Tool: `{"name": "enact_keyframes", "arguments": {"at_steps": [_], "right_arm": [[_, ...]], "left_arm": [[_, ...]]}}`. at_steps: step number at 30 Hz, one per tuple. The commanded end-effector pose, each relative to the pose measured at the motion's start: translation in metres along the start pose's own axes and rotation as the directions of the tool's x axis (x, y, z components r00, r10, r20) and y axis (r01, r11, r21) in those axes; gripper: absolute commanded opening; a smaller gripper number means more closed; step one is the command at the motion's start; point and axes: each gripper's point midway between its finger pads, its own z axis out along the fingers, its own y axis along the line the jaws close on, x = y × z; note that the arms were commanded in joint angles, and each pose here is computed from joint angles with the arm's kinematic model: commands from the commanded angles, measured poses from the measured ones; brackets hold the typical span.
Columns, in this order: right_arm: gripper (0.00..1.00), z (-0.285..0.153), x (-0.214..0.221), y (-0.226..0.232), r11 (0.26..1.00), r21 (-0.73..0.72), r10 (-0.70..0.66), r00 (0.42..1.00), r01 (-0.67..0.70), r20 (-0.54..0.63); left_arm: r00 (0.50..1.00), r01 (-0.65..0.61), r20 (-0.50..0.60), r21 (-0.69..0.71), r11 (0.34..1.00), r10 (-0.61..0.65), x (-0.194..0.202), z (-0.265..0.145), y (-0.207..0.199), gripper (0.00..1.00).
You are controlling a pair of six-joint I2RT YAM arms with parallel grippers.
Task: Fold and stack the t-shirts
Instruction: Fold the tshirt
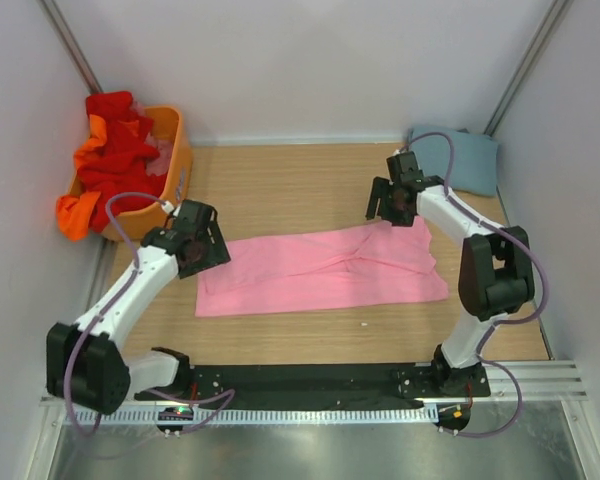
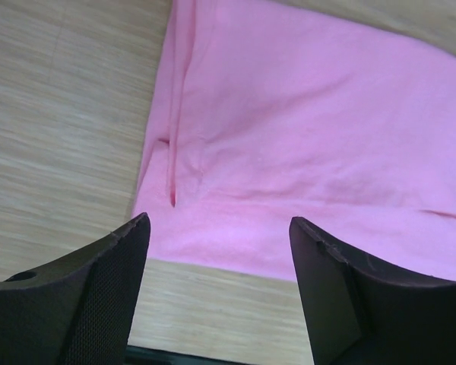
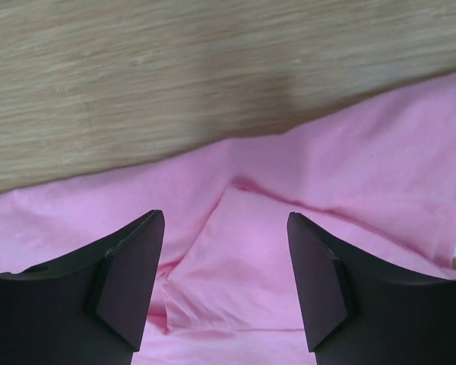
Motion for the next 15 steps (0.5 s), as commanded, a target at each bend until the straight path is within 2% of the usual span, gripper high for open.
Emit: {"name": "enact_keyframes", "arguments": {"at_steps": [1, 5, 8, 10, 15], "right_arm": [[0.71, 0.009, -0.021, -0.001, 0.999, 0.047, -0.015, 1.000, 0.014, 0.024], [0.65, 0.025, -0.020, -0.002, 0.997, 0.077, -0.016, 1.000, 0.017, -0.009], [0.59, 0.031, -0.018, -0.002, 0.996, 0.088, -0.015, 1.000, 0.017, -0.027], [0.55, 0.031, -0.015, -0.001, 0.996, 0.090, -0.018, 0.999, 0.021, -0.037], [0.49, 0.033, -0.004, 0.000, 0.993, 0.111, -0.024, 0.998, 0.030, -0.055]], "left_arm": [[0.993, -0.107, 0.061, 0.083, 0.991, 0.102, -0.014, -0.047, -0.002, 0.75], [0.981, -0.126, 0.158, 0.058, 0.990, 0.115, -0.018, -0.072, 0.019, 0.76], [0.962, -0.159, 0.250, 0.181, 0.971, 0.111, -0.020, -0.092, 0.008, 0.75], [0.945, -0.155, 0.316, 0.215, 0.964, 0.081, -0.024, -0.097, 0.007, 0.75], [0.945, -0.152, 0.316, 0.205, 0.967, 0.081, -0.024, -0.098, 0.010, 0.75]]}}
